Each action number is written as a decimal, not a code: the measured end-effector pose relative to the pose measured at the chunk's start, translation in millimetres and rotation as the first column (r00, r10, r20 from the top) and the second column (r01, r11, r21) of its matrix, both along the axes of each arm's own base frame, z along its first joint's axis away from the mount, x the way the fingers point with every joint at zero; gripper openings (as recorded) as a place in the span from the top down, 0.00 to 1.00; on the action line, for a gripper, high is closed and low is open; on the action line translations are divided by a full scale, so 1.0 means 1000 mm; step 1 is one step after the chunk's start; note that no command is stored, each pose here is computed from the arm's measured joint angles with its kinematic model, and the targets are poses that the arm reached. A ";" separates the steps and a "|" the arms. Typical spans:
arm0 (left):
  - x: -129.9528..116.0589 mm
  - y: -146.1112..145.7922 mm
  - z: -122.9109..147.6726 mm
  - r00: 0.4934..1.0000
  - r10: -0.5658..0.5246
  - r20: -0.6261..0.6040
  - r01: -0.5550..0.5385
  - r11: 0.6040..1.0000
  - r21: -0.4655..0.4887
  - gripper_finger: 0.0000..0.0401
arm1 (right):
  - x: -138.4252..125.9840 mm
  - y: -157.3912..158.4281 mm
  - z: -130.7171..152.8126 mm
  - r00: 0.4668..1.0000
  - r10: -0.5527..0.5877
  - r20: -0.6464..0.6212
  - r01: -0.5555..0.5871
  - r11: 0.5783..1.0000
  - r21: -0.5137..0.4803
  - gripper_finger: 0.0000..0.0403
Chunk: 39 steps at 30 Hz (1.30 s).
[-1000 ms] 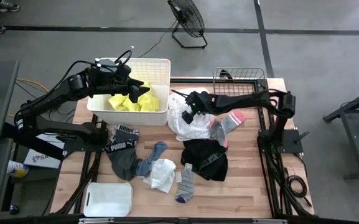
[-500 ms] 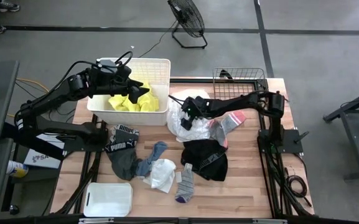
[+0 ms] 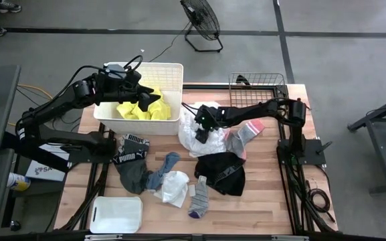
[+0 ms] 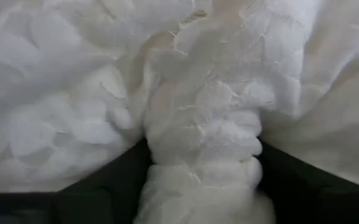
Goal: Pick & Place Cloths
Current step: Put the white shirt into the top white bin
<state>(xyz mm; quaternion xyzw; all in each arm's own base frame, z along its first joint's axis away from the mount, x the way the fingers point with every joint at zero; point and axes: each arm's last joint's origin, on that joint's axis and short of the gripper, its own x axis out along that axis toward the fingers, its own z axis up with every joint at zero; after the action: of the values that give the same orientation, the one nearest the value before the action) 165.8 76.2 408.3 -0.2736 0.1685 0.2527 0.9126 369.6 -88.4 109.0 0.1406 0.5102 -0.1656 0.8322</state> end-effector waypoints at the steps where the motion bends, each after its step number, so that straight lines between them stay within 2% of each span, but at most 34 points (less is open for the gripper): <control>1: 0.000 0.000 0.000 1.000 0.000 0.000 0.000 1.000 0.000 0.33 | 0.000 0.000 0.000 1.000 0.000 -0.005 0.000 1.000 0.001 0.47; 7: 0.000 0.000 0.000 1.000 0.000 0.000 0.000 1.000 0.000 0.33 | -0.002 0.001 0.000 1.000 -0.006 -0.025 0.006 1.000 0.017 0.69; 12: 0.000 0.000 0.000 1.000 -0.001 0.000 0.001 1.000 0.000 0.33 | -0.003 -0.001 0.001 0.998 -0.067 -0.016 0.068 0.995 0.068 0.82; 18: 0.000 0.000 0.000 1.000 -0.001 0.000 0.001 1.000 0.000 0.33 | -0.010 0.000 0.013 0.994 -0.107 -0.026 0.110 0.987 0.115 0.82; 25: 0.000 0.000 0.000 1.000 -0.003 0.000 0.003 1.000 -0.001 0.33 | -0.030 0.000 0.054 0.991 -0.133 -0.019 0.135 0.987 0.088 0.83; 31: 0.000 0.000 0.000 1.000 -0.003 0.000 0.003 1.000 -0.001 0.33 | -0.047 0.003 0.101 0.987 -0.143 0.067 0.141 0.989 0.039 0.84; 39: 0.000 0.000 0.000 1.000 -0.002 0.000 0.002 1.000 0.000 0.33 | -0.073 0.010 0.164 0.950 -0.138 0.281 0.144 0.990 -0.001 0.84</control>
<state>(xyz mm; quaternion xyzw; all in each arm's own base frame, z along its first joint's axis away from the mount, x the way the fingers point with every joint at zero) 166.0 76.1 408.2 -0.2735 0.1688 0.2516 0.9129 296.3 -78.9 273.3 0.1898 0.3738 -0.2086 0.8836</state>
